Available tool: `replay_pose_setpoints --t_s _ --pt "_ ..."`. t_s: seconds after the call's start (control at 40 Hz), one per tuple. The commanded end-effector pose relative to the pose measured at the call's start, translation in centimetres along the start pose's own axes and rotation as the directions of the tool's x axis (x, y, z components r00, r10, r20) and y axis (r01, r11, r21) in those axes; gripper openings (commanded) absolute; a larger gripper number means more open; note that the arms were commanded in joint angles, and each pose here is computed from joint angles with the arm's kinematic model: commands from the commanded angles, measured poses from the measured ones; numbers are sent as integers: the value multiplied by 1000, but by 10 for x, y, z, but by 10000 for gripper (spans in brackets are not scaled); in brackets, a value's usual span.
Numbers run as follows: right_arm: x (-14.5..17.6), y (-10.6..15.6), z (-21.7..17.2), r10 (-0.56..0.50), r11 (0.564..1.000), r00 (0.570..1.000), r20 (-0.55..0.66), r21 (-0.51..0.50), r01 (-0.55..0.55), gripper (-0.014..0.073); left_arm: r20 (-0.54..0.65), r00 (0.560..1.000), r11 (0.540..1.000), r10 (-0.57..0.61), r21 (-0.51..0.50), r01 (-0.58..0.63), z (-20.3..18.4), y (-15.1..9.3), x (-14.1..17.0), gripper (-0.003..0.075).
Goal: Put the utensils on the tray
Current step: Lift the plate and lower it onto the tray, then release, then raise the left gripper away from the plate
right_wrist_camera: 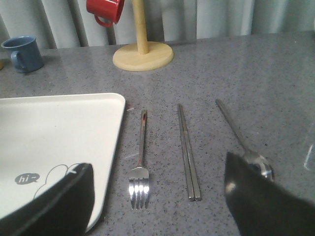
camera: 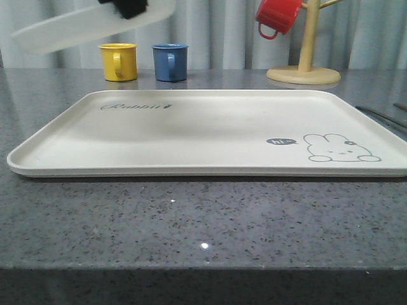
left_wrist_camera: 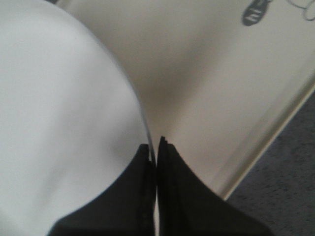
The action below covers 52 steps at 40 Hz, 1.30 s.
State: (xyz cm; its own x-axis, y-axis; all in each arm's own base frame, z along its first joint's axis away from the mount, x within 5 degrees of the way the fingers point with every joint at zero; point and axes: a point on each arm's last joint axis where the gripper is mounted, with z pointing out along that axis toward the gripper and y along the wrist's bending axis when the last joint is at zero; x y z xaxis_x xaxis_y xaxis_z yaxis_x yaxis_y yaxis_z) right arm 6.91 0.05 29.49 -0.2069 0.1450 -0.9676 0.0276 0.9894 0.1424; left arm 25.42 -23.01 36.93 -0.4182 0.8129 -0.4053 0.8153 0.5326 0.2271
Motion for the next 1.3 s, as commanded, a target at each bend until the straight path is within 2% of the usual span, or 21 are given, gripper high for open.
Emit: replay_pose_setpoints --t_s 0.0,0.4,0.6,0.68,0.85,0.95,1.12,1.27 --pt "-16 2 -1 -4 1000 996 88 -5 5 571 100 995 1000 5 25 -7 -11 -11 -14 -18" --pt "-16 2 -1 -4 1000 996 88 -5 5 571 -8 1000 996 16 87 -15 40 -22 -23 -18" --pt "-16 2 -1 -4 1000 996 88 -5 5 571 -109 994 993 28 116 -15 63 -26 -20 -9" --pt "-16 2 -1 -4 1000 996 88 -5 5 571 -121 992 992 26 129 -10 68 -28 -20 41" --pt "-16 2 -1 -4 1000 996 88 -5 5 571 -113 993 991 21 136 -6 70 -29 -21 267" --pt "-16 2 -1 -4 1000 996 88 -5 5 571 -104 994 991 18 132 -4 64 -27 -24 323" --pt "-16 2 -1 -4 1000 996 88 -5 5 571 -43 999 994 5 111 -1 33 -17 -36 279" --pt "-16 2 -1 -4 1000 996 88 -5 5 571 22 999 997 -46 69 44 11 5 -37 99"
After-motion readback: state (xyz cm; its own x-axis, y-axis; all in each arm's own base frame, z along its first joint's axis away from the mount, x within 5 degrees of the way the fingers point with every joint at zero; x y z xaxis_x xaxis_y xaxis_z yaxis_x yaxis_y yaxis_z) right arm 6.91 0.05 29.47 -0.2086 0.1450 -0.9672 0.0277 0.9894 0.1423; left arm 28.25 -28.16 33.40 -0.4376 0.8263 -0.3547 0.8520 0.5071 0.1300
